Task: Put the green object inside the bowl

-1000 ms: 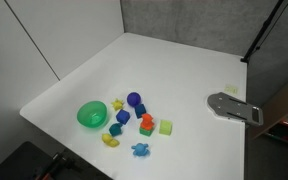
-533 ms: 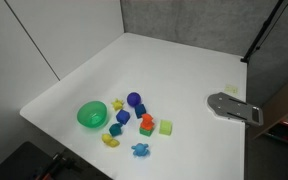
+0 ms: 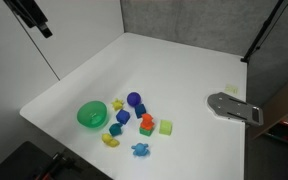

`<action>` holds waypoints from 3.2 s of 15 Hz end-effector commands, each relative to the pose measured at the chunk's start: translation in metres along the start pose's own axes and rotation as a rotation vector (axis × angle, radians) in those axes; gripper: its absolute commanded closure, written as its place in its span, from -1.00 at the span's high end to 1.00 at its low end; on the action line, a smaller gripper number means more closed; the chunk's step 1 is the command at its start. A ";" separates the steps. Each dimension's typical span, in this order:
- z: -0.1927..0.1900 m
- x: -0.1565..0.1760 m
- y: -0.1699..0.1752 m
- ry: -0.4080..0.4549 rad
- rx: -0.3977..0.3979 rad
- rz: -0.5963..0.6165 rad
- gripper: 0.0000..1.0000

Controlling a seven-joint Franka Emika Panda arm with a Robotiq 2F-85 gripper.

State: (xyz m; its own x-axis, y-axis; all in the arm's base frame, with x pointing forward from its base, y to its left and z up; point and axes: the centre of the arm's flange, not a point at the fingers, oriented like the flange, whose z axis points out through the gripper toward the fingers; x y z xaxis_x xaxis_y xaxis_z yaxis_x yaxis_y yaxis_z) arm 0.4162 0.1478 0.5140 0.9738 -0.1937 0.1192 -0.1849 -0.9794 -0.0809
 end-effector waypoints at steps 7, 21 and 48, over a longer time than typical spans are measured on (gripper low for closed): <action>0.119 0.028 0.059 0.046 -0.175 0.209 1.00; 0.291 0.036 0.132 -0.128 -0.237 0.186 1.00; 0.417 0.029 0.171 -0.224 -0.135 -0.149 1.00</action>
State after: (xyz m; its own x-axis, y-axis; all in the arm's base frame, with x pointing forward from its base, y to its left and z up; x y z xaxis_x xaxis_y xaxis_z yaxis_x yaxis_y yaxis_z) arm 0.4631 0.0071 0.1016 0.9912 -0.0791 -0.1065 -0.0686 -0.9927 0.0988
